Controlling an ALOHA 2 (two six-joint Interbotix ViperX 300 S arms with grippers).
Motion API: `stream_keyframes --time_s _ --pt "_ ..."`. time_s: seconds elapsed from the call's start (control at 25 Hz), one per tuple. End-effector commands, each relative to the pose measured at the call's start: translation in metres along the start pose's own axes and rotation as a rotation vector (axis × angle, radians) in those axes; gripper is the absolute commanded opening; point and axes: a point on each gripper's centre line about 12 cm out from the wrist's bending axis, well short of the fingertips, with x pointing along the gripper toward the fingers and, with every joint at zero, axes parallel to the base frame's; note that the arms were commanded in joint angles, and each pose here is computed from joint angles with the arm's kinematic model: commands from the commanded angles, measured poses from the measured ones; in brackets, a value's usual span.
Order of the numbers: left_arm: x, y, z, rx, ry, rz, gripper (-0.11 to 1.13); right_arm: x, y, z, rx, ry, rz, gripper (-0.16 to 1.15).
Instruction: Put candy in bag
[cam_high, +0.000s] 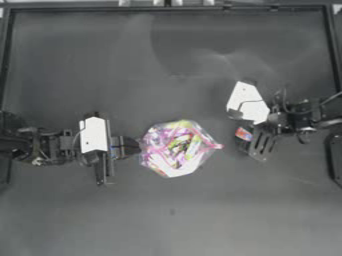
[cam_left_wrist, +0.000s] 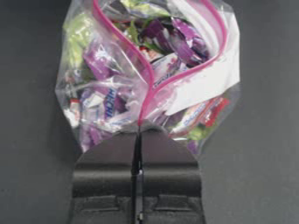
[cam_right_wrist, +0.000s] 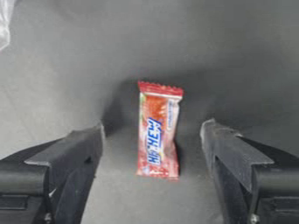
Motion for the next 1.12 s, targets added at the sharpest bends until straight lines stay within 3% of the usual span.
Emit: stream_keyframes --time_s 0.04,0.4,0.72,1.12 --pt "0.001 0.000 0.010 -0.003 -0.032 0.000 0.16 -0.004 0.002 0.007 0.006 -0.025 0.010 0.94" --pt "0.001 -0.001 0.011 -0.003 -0.034 -0.001 0.16 0.001 0.002 0.005 0.012 -0.007 0.006 0.90" --pt "0.001 0.000 0.010 -0.003 -0.032 -0.001 0.15 0.002 0.000 0.001 0.004 0.007 -0.003 0.48" --pt "0.001 -0.001 0.011 -0.003 -0.034 -0.001 0.16 -0.009 0.001 0.005 0.000 -0.012 -0.001 0.46"
